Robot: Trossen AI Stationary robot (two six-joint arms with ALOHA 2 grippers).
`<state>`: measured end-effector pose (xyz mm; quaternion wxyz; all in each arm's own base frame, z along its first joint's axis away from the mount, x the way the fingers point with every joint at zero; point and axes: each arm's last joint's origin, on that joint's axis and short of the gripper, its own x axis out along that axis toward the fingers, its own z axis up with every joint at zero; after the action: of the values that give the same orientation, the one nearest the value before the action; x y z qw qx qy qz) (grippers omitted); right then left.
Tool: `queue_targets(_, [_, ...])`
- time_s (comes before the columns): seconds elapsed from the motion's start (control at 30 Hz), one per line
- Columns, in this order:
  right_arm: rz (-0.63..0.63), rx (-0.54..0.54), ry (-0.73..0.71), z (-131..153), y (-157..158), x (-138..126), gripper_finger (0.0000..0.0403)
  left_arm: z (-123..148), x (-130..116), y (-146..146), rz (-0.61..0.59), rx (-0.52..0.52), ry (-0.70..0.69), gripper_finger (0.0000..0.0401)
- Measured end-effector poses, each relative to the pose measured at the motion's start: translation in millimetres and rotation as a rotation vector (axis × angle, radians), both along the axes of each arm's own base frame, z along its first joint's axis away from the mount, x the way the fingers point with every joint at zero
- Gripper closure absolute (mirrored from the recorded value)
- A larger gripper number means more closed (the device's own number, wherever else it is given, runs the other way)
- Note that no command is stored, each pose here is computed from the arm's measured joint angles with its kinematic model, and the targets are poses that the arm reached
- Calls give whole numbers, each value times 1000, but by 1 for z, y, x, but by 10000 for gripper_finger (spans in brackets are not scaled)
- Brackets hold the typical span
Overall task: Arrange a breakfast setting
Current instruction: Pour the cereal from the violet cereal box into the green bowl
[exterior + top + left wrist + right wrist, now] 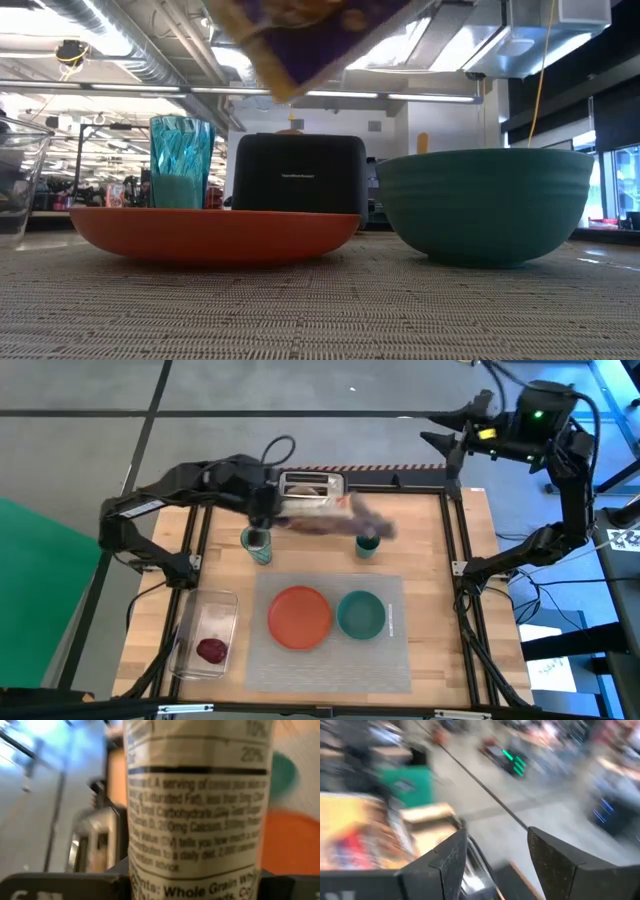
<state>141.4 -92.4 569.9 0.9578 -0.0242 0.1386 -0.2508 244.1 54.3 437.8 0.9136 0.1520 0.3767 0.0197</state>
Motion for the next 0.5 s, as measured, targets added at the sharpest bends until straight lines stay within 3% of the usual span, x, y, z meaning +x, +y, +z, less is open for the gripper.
queue_targets(0.13, [-209, 96, 123, -15, -2, -7, 201, 2, -24, -14, -47, 12, 87, 285])
queue_targets(0.4, [-326, 353, 273, -47, -4, -6, 201, -5, -8, -38, -223, 398, 208, 285])
queue_targets(0.5, [-354, 416, 315, -59, -3, -6, 201, -12, 6, -44, -273, 485, 249, 285])
